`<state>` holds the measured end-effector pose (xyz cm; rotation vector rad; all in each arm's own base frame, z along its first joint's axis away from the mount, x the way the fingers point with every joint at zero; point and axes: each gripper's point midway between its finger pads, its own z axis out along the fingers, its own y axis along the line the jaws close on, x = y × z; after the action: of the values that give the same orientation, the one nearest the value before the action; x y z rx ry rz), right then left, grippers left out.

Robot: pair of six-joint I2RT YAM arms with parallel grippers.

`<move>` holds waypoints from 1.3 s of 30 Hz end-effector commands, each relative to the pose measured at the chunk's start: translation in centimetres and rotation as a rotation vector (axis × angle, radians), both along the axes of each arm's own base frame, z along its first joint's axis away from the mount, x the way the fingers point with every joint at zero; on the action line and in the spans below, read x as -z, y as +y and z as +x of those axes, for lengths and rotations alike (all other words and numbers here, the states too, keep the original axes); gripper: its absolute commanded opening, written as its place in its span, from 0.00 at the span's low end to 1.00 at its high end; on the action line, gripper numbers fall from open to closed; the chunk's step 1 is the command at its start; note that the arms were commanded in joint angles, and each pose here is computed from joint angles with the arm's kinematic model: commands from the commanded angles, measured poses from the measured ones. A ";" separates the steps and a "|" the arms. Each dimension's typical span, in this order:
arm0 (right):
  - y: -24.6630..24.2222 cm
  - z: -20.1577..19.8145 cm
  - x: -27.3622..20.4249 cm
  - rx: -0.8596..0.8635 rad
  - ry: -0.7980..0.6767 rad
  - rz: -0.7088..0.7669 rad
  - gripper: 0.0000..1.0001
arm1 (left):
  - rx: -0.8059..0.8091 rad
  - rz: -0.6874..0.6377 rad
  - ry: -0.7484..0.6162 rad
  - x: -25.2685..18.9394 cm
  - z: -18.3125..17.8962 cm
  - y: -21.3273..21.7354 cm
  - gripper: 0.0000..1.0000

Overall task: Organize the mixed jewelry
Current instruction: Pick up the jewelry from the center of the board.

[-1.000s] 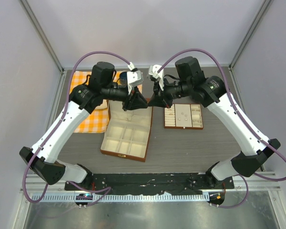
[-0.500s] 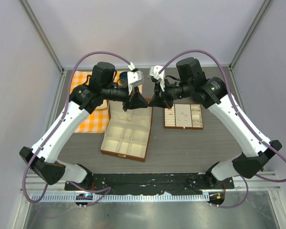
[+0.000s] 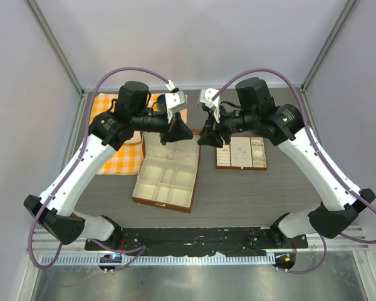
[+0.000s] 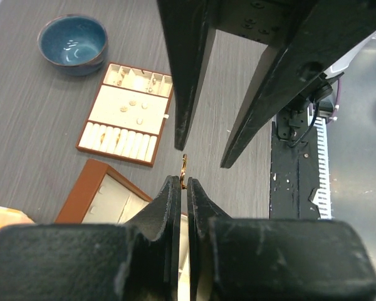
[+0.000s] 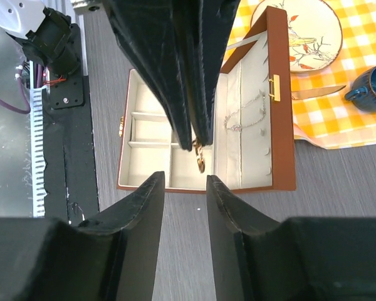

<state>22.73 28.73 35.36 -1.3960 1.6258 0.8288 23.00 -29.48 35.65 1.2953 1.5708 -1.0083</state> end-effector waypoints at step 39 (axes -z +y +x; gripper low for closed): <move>1.2 1.2 -6.1 -0.056 -0.060 0.214 0.33 | -0.008 -0.464 0.242 -6.8 -0.6 1.8 0.00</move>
<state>23.97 29.51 38.02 -1.3248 1.5251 0.9278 23.38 -28.11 41.98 0.8092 1.4500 -1.4986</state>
